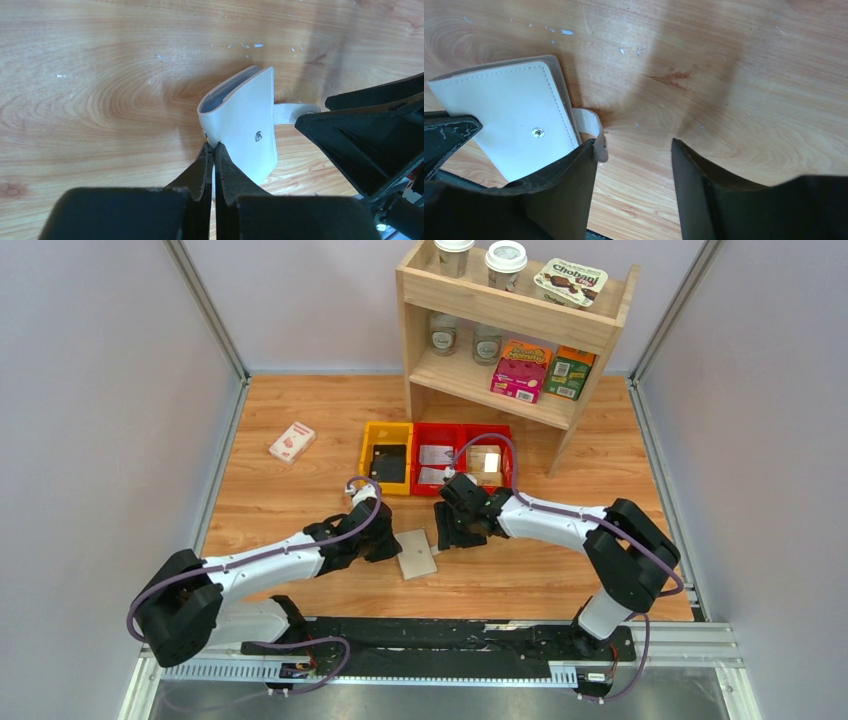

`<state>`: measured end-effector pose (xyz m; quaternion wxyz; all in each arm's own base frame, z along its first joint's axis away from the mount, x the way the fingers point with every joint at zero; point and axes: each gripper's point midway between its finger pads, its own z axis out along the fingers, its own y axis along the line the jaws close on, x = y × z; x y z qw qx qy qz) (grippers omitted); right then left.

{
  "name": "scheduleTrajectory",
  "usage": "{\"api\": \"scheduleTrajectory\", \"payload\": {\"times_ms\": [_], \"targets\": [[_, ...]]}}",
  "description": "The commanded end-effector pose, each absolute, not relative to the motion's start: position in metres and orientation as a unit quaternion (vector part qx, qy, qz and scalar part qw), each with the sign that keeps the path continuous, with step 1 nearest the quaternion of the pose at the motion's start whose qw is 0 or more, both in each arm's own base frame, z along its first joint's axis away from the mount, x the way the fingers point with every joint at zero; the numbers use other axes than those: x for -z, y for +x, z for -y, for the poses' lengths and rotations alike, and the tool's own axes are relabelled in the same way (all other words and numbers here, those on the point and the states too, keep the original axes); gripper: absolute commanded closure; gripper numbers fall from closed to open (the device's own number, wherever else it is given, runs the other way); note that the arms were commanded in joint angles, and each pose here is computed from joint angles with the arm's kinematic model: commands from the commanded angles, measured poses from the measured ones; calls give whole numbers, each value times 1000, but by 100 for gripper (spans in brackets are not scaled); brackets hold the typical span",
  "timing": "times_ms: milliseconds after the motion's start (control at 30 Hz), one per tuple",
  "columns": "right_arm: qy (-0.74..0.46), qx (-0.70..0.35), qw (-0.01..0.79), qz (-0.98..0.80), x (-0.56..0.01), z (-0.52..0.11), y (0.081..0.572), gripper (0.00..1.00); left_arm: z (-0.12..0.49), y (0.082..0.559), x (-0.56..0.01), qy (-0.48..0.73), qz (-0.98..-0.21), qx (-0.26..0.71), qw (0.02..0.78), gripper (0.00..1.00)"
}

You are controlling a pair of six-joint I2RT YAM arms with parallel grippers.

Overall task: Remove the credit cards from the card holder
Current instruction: Open the card holder at the center of the board.

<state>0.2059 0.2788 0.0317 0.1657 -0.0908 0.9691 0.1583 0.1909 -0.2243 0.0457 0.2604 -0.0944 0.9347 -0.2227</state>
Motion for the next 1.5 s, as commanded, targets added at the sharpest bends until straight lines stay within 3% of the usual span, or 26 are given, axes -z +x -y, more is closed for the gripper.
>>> {"api": "scheduleTrajectory", "payload": {"times_ms": [0, 167, 433, 500, 533, 567, 600, 700, 767, 933, 1133, 1300, 1467], "targets": [[-82, -171, 194, -962, -45, -288, 220, 39, 229, 201, -57, -66, -935, 215, 275, 100], [-92, -176, 204, -959, -48, -296, 227, 42, 231, 201, -57, -55, -937, 215, 272, 100], [-92, -200, 185, -958, -42, -296, 222, 79, 227, 203, -54, -38, -941, 194, 274, 100], [-89, -221, 185, -953, -44, -298, 220, 92, 226, 208, -57, -31, -943, 182, 276, 89], [-85, -229, 185, -952, -44, -298, 220, 99, 224, 208, -56, -28, -946, 173, 273, 75], [-79, -240, 183, -950, -45, -299, 219, 100, 222, 210, -59, -22, -947, 163, 275, 67], [-74, -251, 181, -948, -46, -299, 217, 100, 221, 212, -62, -20, -947, 157, 278, 51], [-60, -300, 170, -937, -50, -303, 213, 100, 215, 217, -75, -7, -949, 130, 286, 34], [-62, -324, 180, -927, -65, -307, 213, 100, 213, 219, -82, -3, -949, 122, 291, 30], [-80, -356, 235, -901, -125, -311, 220, 100, 220, 221, -102, -16, -939, 155, 305, 26], [-98, -379, 245, -887, -161, -322, 217, 100, 238, 216, -119, -28, -927, 220, 301, 25], [-126, -382, 238, -884, -170, -344, 208, 100, 222, 215, -134, -62, -913, 229, 333, 23], [-82, -319, 262, -907, -150, -319, 223, 100, 213, 206, -126, -75, -913, 232, 329, 23]]}}
